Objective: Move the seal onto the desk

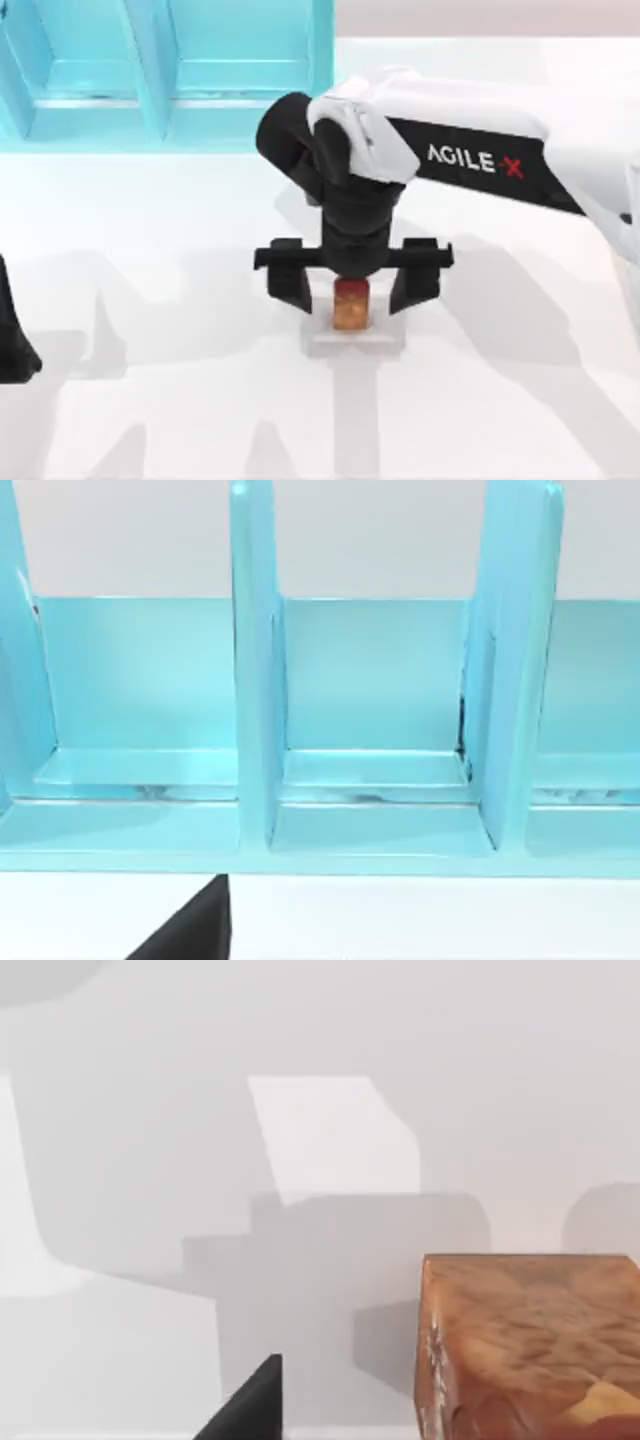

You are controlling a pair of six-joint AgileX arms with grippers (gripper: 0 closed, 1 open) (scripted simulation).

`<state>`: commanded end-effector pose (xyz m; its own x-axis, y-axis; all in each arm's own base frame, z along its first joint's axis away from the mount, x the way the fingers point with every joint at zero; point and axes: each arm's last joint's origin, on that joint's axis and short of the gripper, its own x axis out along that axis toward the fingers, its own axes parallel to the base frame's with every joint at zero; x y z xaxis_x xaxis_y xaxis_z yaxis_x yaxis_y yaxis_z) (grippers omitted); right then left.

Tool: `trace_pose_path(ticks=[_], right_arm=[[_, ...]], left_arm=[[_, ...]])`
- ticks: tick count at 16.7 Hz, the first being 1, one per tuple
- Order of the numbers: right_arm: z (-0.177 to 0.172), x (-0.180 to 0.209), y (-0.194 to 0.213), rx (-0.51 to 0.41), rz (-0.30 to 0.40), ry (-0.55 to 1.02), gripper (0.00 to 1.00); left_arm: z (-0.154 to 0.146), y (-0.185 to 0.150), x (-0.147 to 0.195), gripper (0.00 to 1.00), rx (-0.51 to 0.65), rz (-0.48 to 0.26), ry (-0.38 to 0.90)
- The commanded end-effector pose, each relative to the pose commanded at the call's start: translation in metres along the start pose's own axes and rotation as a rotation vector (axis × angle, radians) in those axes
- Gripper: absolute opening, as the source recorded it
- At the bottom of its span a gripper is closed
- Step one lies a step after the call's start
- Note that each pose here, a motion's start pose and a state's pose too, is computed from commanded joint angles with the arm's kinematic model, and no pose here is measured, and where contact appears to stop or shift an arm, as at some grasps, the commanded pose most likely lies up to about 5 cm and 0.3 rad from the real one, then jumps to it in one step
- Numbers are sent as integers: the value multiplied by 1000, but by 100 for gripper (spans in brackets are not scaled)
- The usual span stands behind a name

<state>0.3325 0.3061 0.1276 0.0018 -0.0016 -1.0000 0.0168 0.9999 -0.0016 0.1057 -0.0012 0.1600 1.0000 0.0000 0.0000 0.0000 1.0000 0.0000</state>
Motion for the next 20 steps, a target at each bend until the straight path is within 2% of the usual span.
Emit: trace_pose_path(ticks=[11, 14, 20], right_arm=[[4, -8, 2, 11, -12, 13, 100], [9, -34, 6, 13, -12, 12, 100], [11, -94, 11, 3, 35, -32, 100]], left_arm=[[0, 0, 0, 100, 0, 0, 0], [0, 0, 0, 100, 0, 0, 0], [0, 0, 0, 100, 0, 0, 0]])
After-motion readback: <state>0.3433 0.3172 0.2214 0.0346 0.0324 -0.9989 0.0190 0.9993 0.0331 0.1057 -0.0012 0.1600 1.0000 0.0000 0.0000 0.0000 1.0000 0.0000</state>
